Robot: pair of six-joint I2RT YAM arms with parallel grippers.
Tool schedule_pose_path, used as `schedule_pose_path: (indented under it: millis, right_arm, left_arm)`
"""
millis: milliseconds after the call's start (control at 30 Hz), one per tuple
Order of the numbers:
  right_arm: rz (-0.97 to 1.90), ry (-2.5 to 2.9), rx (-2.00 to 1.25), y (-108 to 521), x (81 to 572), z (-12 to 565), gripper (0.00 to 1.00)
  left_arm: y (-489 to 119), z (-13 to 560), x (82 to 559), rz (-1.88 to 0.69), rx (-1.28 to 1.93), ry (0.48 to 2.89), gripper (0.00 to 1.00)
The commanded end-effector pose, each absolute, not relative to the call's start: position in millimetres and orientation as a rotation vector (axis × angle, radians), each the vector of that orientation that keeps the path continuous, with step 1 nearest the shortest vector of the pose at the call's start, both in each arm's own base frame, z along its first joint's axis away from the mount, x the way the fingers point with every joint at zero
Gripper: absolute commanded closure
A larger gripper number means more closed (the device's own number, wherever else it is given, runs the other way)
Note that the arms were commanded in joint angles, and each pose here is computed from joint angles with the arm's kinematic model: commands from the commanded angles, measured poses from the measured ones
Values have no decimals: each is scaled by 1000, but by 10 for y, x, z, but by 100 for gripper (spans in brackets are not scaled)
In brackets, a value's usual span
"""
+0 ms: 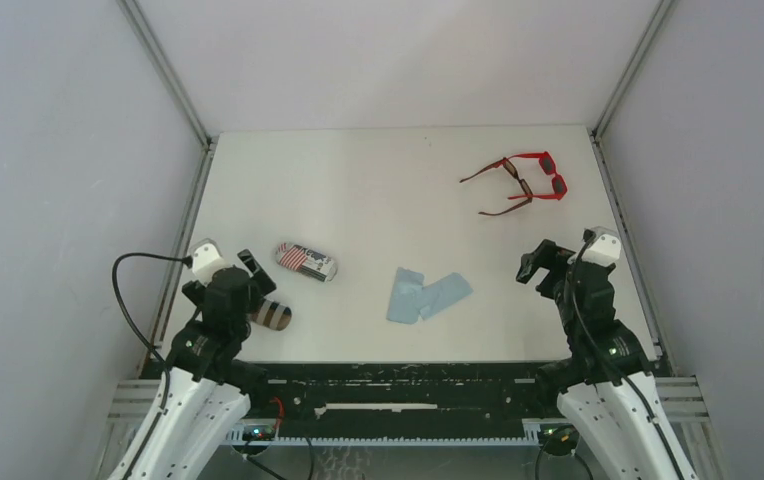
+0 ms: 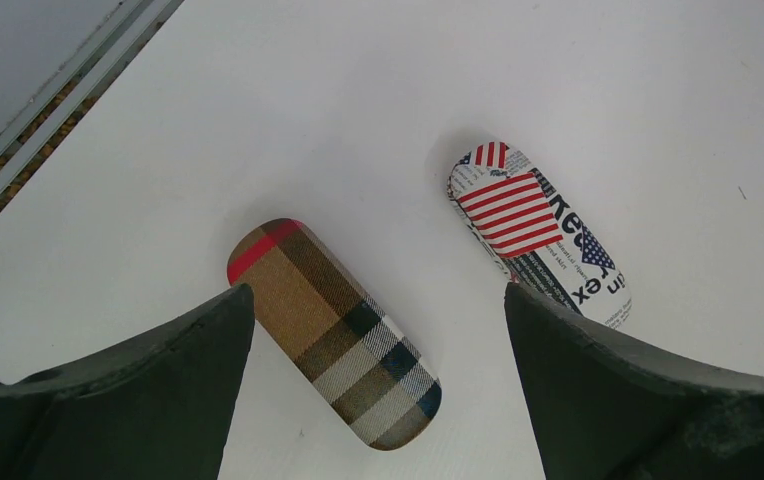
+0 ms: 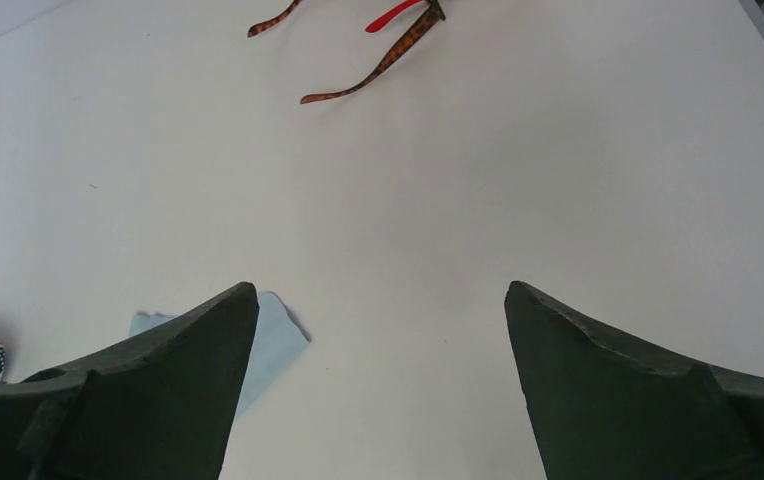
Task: Organize the sunglasses
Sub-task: Pick up the sunglasses case from the center of the board.
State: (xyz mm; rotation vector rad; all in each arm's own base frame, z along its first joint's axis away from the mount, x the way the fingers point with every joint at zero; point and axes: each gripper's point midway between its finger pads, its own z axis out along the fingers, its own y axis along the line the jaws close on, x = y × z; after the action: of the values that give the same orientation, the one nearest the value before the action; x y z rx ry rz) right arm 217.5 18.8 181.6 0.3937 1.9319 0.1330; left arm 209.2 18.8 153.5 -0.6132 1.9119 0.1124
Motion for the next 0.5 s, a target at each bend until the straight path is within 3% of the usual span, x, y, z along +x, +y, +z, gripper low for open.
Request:
schedule_pose_path:
  millis: [0, 467]
  right_arm:
    - [146, 1903, 409, 184, 2275, 2043, 6]
    - [133, 2008, 522, 163, 2484, 1950, 0]
  left_arm:
    - [103, 1757, 2151, 35, -611, 1942, 1]
    - [294, 1676, 2077, 151, -841, 2020, 0]
